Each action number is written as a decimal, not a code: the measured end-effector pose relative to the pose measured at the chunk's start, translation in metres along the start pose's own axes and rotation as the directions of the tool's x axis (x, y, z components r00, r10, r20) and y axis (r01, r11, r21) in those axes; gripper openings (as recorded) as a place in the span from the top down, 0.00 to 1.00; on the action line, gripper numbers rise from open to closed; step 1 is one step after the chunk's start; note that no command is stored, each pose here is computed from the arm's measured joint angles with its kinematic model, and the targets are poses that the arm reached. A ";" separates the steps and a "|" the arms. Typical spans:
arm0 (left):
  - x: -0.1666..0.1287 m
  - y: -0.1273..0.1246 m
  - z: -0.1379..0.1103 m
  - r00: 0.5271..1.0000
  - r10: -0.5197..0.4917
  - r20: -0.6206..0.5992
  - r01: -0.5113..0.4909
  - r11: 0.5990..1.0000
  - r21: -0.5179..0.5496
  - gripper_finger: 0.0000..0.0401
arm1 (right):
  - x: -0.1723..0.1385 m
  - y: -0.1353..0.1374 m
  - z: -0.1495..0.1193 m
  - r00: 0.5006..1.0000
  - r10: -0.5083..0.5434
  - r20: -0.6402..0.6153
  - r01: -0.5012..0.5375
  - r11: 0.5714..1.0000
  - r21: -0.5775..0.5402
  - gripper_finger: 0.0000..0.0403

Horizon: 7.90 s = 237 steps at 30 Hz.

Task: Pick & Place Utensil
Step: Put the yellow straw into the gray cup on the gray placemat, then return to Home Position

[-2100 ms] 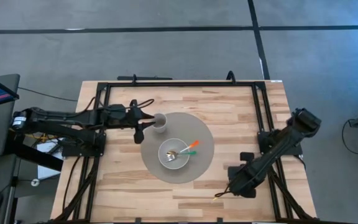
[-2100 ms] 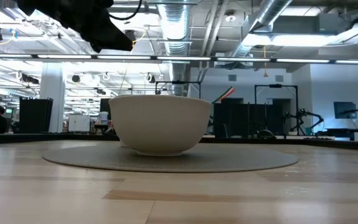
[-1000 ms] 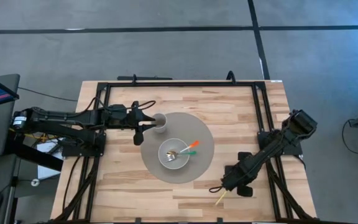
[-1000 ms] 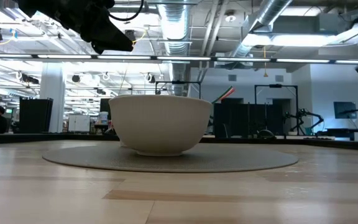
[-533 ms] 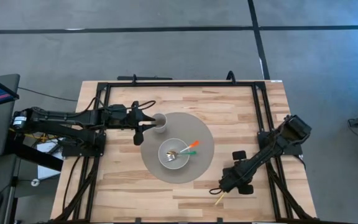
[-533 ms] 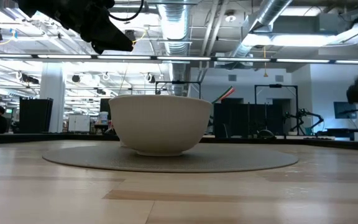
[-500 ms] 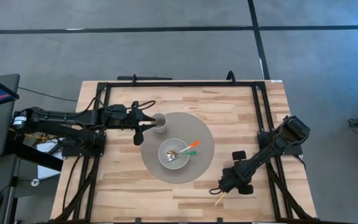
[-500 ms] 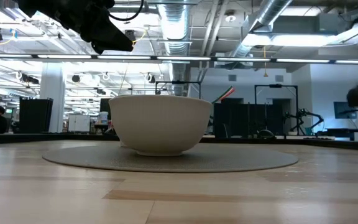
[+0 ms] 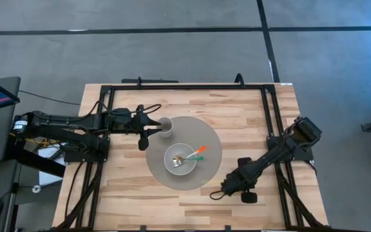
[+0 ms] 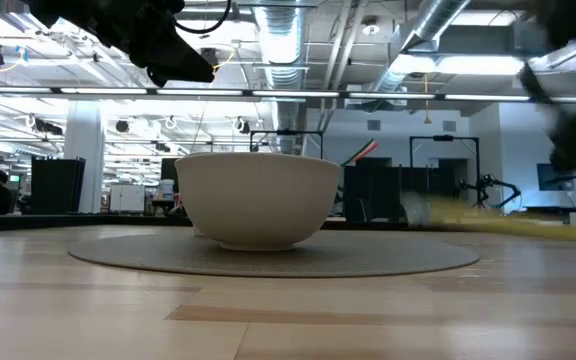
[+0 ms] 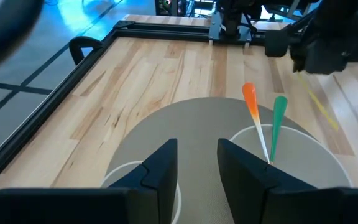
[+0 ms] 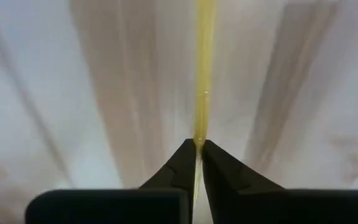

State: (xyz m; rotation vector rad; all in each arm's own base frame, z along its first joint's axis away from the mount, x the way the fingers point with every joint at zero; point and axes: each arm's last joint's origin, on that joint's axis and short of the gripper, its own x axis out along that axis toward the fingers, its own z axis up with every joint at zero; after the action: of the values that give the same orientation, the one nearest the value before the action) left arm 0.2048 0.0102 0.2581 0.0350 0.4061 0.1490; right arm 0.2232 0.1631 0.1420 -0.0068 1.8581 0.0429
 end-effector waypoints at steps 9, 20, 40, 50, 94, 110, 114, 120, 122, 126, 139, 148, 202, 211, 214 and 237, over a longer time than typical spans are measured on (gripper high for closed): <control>0.000 0.000 0.000 1.000 -0.001 0.001 0.001 1.000 0.000 0.71 | -0.076 0.011 -0.008 0.928 0.104 0.358 -0.088 0.994 -0.059 0.98; -0.002 -0.021 0.016 0.937 -0.310 0.163 0.306 0.951 0.049 0.71 | -0.137 -0.016 0.006 0.385 -0.365 0.848 0.262 0.924 0.279 0.99; 0.019 -0.029 0.033 0.873 -0.305 0.380 0.294 0.952 0.089 0.71 | -0.146 -0.101 0.091 0.266 -0.358 0.895 -0.005 0.928 0.373 1.00; 0.030 -0.028 0.033 0.892 -0.188 0.412 0.168 0.982 0.085 0.71 | -0.151 -0.114 0.094 0.248 -0.315 0.916 -0.017 0.944 0.329 1.00; 0.049 -0.022 0.038 0.830 -0.095 0.550 0.075 0.995 0.058 0.91 | -0.161 -0.124 0.098 0.174 -0.254 0.951 -0.009 0.966 0.260 1.00; 0.049 -0.023 0.033 0.868 -0.098 0.487 0.075 0.995 0.065 0.98 | -0.154 -0.125 0.096 0.242 -0.270 0.932 0.053 0.963 0.265 0.70; 0.049 -0.021 0.033 0.875 -0.005 0.484 -0.033 0.997 0.071 0.99 | -0.143 -0.126 0.092 0.335 -0.326 0.884 0.046 0.943 0.330 0.64; 0.048 -0.012 0.032 0.872 0.225 0.435 -0.282 0.957 0.071 0.98 | -0.133 -0.128 0.087 0.435 -0.357 0.827 -0.027 0.912 0.408 0.59; 0.050 -0.008 0.027 0.886 0.261 0.383 -0.311 0.947 0.074 0.99 | -0.133 -0.128 0.087 0.435 -0.357 0.827 -0.030 0.912 0.409 0.58; 0.055 -0.002 0.017 0.897 0.338 0.286 -0.367 0.928 0.056 0.99 | -0.134 -0.128 0.087 0.428 -0.355 0.831 -0.034 0.912 0.408 0.58; 0.058 0.008 -0.032 0.912 0.378 0.158 -0.371 0.926 -0.069 0.94 | -0.135 -0.127 0.088 0.418 -0.351 0.838 -0.042 0.914 0.404 0.59; 0.056 0.003 -0.031 0.937 0.290 0.196 -0.281 0.957 -0.073 0.74 | -0.138 -0.127 0.090 0.381 -0.347 0.857 -0.065 0.914 0.399 0.61; -0.109 0.006 -0.074 0.854 0.202 0.480 -0.090 0.965 -0.246 0.63 | -0.084 -0.149 -0.139 -0.187 -0.253 0.949 -0.129 0.964 0.231 0.61; -0.111 0.007 -0.074 0.844 0.207 0.494 -0.087 0.963 -0.253 0.63 | -0.059 -0.151 -0.159 -0.294 -0.210 0.932 -0.122 0.976 0.181 0.62; -0.107 0.006 -0.079 0.853 0.208 0.478 -0.095 0.964 -0.250 0.63 | -0.054 -0.151 -0.164 -0.333 -0.162 0.929 -0.105 0.985 0.134 0.62; -0.086 0.003 -0.104 0.862 0.311 0.401 -0.191 0.931 -0.311 0.63 | -0.020 -0.152 -0.155 -0.284 -0.157 0.946 -0.089 0.987 0.137 0.62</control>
State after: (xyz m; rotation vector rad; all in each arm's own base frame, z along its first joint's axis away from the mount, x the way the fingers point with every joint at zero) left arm 0.0852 0.0010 0.1965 -0.1379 -0.0848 0.4470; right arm 0.0843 0.0057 0.2016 0.0722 -0.0047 -0.1306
